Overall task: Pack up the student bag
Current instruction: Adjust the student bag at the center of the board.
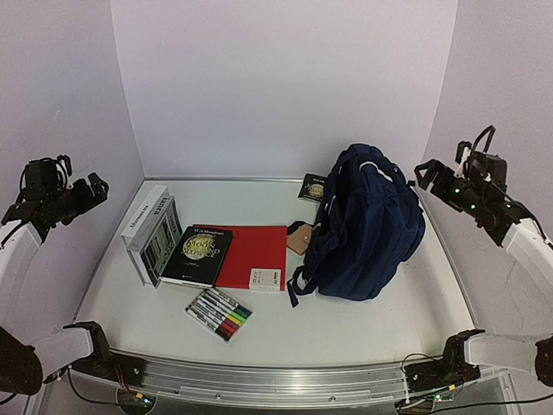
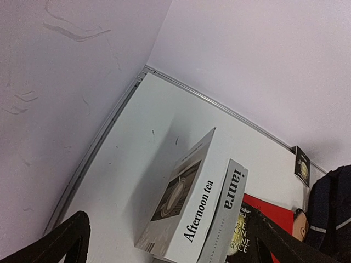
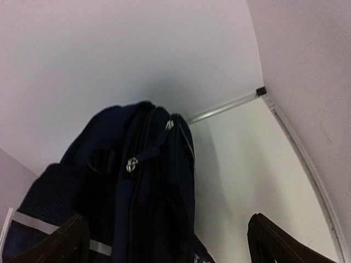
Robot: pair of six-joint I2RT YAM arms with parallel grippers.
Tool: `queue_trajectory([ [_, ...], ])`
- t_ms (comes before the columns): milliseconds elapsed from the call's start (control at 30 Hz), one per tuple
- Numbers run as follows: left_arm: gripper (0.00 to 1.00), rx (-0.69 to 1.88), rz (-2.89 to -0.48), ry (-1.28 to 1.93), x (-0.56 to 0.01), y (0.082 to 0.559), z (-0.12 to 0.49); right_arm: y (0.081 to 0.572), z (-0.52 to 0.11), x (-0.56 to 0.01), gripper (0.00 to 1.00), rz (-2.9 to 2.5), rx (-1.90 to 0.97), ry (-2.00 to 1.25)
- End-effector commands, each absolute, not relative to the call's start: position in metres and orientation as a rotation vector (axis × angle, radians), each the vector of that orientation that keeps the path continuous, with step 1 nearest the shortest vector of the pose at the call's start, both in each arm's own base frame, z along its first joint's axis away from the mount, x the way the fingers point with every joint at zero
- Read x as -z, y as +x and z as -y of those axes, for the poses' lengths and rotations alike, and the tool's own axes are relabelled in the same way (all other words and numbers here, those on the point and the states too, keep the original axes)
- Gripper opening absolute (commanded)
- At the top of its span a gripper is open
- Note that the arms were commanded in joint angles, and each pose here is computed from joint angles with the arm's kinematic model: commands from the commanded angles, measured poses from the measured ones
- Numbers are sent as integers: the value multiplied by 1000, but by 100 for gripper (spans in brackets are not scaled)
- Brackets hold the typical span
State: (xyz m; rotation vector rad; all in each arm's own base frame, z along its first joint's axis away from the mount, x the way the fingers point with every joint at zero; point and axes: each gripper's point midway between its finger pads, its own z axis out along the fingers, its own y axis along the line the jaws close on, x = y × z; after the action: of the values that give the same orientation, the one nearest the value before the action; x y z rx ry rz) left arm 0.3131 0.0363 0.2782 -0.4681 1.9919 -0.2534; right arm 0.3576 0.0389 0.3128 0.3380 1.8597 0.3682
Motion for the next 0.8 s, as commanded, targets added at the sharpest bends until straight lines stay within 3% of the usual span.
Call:
queue_trajectory([
  [0, 100, 323, -1973, -379, -288, 317, -23, 350, -80, -292, 95, -2007, -604, 244],
  [200, 100, 335, -1997, -383, -283, 320, -22, 348, -93, -265, 83, -2085, -711, 275],
  [500, 100, 359, -2012, -386, -280, 322, -19, 352, -120, -260, 58, -2107, -868, 230],
  [567, 100, 363, -2009, -385, -281, 322, -19, 354, -127, -266, 48, -2100, -874, 207],
  [700, 100, 363, -2003, -384, -283, 320, -19, 359, -140, -284, 14, -2071, -863, 159],
  [767, 100, 360, -1996, -383, -285, 318, -18, 362, -139, -296, 2, -2051, -822, 144],
])
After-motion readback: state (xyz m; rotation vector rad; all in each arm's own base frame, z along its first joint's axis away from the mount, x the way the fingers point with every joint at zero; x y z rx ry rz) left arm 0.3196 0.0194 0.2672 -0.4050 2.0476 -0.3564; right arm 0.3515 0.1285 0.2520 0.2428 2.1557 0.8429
